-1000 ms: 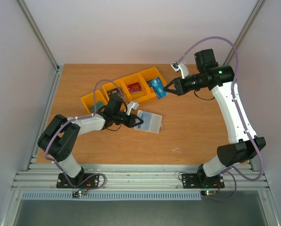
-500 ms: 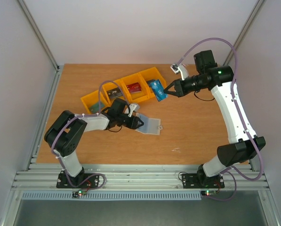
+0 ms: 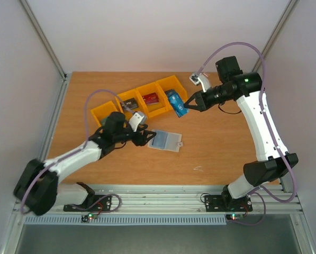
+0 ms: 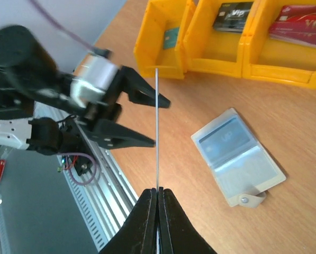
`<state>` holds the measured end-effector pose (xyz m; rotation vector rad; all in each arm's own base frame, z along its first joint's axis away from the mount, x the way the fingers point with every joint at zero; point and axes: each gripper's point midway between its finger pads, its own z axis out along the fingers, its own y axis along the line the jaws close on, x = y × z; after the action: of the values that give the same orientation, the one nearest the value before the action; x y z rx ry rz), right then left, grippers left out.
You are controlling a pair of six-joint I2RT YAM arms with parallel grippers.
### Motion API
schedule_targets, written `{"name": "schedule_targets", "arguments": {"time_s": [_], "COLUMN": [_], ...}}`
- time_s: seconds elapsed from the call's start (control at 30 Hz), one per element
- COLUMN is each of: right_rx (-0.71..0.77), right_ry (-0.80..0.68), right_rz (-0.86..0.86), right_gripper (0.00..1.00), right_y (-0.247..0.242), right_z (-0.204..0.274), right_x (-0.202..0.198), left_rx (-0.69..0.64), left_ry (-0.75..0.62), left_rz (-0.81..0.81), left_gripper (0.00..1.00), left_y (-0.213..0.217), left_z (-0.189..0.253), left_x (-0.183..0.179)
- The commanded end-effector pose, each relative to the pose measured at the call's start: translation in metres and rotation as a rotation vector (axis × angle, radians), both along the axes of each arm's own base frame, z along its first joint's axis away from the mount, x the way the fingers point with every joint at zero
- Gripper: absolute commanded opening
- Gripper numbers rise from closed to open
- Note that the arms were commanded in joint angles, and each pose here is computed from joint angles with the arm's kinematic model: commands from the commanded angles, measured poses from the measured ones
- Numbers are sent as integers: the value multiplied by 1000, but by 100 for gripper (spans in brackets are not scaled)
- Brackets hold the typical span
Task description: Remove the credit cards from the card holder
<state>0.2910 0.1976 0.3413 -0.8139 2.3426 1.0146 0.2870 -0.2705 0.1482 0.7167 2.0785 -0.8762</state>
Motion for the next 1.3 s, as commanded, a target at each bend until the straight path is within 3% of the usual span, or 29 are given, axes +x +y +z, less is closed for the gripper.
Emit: {"name": "schedule_targets", "arguments": {"time_s": [0.0, 0.17, 0.27, 0.4, 0.7, 0.93, 1.03, 1.17, 1.27], "right_rx": [-43, -221, -300, -425, -465, -446, -429, -402, -395], "right_ry": [-29, -146, -194, -260, -342, -397, -406, -412, -425], "right_rz": [116, 298, 337, 410, 522, 529, 533, 548, 545], "right_gripper": [1, 1, 1, 1, 1, 1, 1, 1, 1], "right_y": [16, 45, 50, 60, 89, 101, 104, 108, 108], "right_z": [1, -15, -23, -38, -36, -26, -23, -18, -17], "right_x": [-24, -59, -69, -82, -99, -96, -96, -100, -99], "left_rx": [-138, -206, -233, -263, -271, -263, -247, -235, -238], "left_ry": [-325, -466, -411, -487, -466, -433, -426, -456, -479], "left_rz": [-183, -412, -530, -627, -604, -630, -625, -633, -641], "left_gripper": [69, 69, 68, 64, 49, 47, 39, 5, 0], "left_y": [4, 24, 36, 38, 28, 17, 13, 8, 7], "left_z": [81, 141, 152, 158, 164, 156, 151, 149, 152], "left_x": [-33, -56, -74, -93, -87, -91, -89, -89, -91]}}
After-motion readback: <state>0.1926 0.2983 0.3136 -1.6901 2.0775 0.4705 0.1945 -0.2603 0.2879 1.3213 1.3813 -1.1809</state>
